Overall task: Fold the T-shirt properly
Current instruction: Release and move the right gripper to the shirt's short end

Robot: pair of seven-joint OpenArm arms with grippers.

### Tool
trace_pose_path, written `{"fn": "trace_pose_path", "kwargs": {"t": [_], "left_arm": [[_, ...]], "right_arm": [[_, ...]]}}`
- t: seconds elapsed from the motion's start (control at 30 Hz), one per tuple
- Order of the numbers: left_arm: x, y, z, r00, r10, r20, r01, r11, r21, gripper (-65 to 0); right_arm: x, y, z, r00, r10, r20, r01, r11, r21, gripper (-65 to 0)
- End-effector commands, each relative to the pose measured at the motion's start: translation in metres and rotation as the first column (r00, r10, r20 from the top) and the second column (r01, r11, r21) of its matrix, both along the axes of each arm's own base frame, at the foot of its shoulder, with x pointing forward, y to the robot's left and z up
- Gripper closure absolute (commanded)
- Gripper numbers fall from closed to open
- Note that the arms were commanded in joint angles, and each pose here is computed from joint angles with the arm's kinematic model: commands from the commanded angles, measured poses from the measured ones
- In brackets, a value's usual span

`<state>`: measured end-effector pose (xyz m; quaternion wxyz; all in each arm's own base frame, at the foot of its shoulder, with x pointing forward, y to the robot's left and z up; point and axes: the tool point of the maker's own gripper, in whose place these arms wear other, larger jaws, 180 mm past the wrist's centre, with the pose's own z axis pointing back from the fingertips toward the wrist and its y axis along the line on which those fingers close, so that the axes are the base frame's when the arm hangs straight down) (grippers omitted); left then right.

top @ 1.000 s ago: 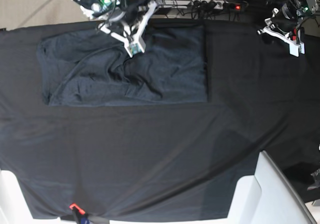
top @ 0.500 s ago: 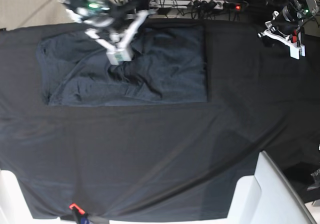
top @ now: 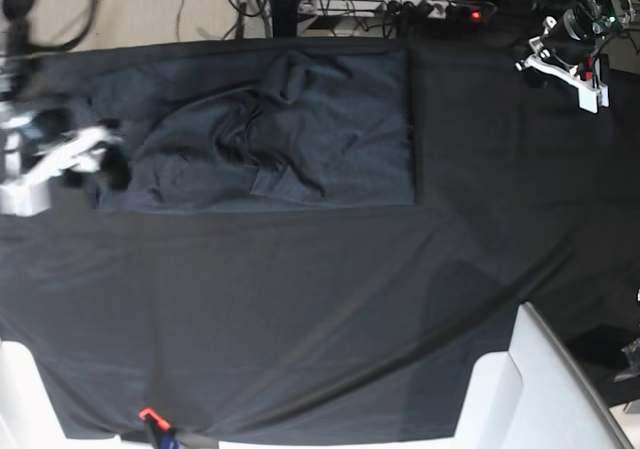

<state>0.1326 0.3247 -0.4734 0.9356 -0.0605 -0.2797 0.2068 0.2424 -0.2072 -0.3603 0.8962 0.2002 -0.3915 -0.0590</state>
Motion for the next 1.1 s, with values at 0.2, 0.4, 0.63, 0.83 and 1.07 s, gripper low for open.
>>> {"fn": "trace_pose_path", "kwargs": {"t": [0.2, 0.4, 0.63, 0.83, 1.07], "left_arm": [[0.008, 0.004, 0.013, 0.999, -0.015, 0.042, 0.014, 1.0, 0.025, 0.0], [0.009, 0.004, 0.018, 0.998, -0.028, 0.05, 0.026, 0.999, 0.039, 0.0], [0.008, 0.005, 0.018, 0.998, -0.028, 0.049, 0.026, 0.999, 0.04, 0.0], [0.009, 0.004, 0.018, 0.998, -0.03, 0.05, 0.028, 0.999, 0.039, 0.0], [0.009, 0.003, 0.017, 0.998, -0.027, 0.05, 0.025, 0.999, 0.036, 0.0]], "right_arm": [[-0.003, -0.072, -0.05, 0.992, 0.062, -0.112, -0.059, 0.998, 0.035, -56.9], [-0.024, -0.103, -0.108, 0.934, 0.023, -0.358, -0.047, 0.997, -0.056, -57.3], [-0.051, -0.098, -0.134, 0.887, 0.026, -0.461, -0.044, 0.999, -0.027, -57.2], [-0.07, -0.078, -0.138, 0.848, 0.086, -0.523, -0.103, 0.995, -0.005, -57.2], [-0.069, -0.042, -0.124, 0.857, 0.156, -0.492, -0.188, 0.982, -0.017, -57.2]]}}
